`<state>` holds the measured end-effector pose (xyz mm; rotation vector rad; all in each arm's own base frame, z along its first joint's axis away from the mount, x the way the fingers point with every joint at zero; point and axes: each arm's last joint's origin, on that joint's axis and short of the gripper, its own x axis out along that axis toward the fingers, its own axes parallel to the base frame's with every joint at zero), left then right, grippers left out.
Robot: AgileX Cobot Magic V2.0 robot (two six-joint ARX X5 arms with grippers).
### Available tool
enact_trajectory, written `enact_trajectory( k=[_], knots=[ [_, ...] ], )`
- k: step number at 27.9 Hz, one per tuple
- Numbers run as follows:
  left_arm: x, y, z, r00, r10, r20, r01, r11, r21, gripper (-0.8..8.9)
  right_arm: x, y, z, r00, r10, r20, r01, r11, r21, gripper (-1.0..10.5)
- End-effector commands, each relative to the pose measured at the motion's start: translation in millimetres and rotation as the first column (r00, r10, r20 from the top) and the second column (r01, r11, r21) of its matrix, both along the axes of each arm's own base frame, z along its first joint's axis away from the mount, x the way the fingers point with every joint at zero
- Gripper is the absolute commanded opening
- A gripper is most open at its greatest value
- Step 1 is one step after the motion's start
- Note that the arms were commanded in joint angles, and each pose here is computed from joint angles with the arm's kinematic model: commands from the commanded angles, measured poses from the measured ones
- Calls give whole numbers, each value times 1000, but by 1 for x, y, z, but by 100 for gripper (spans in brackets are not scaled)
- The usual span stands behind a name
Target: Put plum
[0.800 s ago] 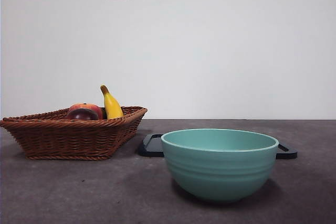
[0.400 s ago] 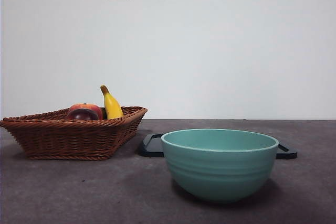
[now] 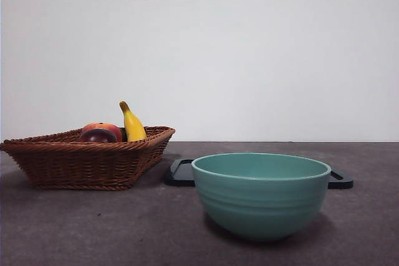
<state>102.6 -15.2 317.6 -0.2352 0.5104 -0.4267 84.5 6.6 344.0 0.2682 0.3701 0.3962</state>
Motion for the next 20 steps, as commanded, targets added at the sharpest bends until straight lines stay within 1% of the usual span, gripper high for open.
enact_trajectory(
  k=[1,6,11,13,15,16,18,20],
  knots=[
    [5,-2,13,997,-78,7,78,996,34,11,4,3,12,997,68,-30,-69,997,-27,6],
    [10,-6,24,982,-186,-41,188,982,29,11,11,8,18,976,164,-147,-172,984,-48,6],
    [9,-9,27,961,-265,-83,268,963,26,11,17,15,13,929,251,-273,-279,958,-70,6],
    [8,-9,26,956,-276,-101,280,960,25,11,19,17,10,908,276,-316,-313,947,-74,6],
    [6,-9,25,952,-281,-118,286,958,27,11,22,20,5,880,305,-365,-354,932,-76,6],
    [6,-9,25,952,-282,-117,287,957,29,11,23,21,4,873,314,-374,-366,928,-75,6],
    [6,-9,25,952,-282,-116,287,957,30,22,24,23,4,868,324,-376,-376,923,-74,6],
    [6,-9,25,953,-282,-115,287,957,30,56,23,23,4,868,325,-375,-378,923,-74,13]
  ],
)
